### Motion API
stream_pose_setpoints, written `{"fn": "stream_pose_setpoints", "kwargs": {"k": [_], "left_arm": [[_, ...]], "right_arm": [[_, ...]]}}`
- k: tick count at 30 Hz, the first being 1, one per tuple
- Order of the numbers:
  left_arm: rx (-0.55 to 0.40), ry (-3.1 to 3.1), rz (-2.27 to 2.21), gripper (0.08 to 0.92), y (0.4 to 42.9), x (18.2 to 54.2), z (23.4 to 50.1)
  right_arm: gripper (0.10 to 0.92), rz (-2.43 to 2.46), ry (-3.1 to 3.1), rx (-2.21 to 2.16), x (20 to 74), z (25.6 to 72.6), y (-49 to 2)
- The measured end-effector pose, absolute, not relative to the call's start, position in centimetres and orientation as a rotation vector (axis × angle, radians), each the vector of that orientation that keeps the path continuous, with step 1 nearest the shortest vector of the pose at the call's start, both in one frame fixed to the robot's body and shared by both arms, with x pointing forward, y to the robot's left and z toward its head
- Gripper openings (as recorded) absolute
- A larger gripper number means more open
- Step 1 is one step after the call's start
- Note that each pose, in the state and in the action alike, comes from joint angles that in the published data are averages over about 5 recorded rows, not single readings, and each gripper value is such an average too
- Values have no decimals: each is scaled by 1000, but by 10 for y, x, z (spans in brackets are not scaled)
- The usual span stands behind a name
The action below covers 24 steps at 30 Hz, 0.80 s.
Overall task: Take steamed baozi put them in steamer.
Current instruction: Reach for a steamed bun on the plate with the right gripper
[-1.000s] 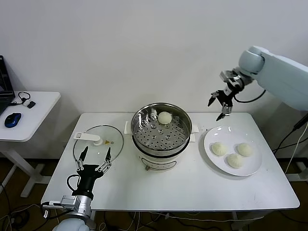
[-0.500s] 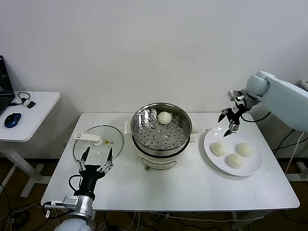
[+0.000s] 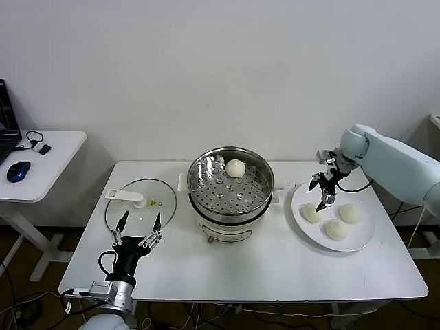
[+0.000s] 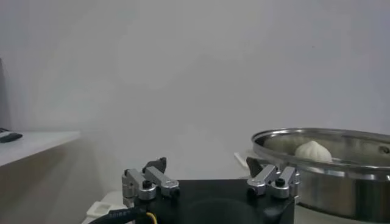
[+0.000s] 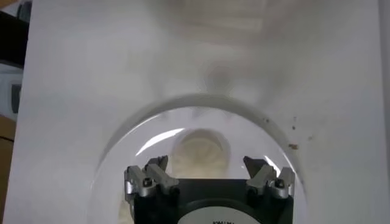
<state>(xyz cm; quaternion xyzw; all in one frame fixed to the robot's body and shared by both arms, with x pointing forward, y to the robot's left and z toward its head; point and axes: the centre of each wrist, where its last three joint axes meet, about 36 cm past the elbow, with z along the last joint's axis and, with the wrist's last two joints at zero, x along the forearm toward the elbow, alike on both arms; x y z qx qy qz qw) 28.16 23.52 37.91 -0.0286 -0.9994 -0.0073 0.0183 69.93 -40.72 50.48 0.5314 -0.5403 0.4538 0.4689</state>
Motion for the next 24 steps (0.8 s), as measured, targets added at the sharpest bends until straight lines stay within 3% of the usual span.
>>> {"fn": "stream_pose_setpoints", "kwargs": {"k": [24], "left_arm": [[-83,-3094,-8,823,235,279,374]], "right_arm": [[823,1137,-1296,1291,699,461,-409]]}}
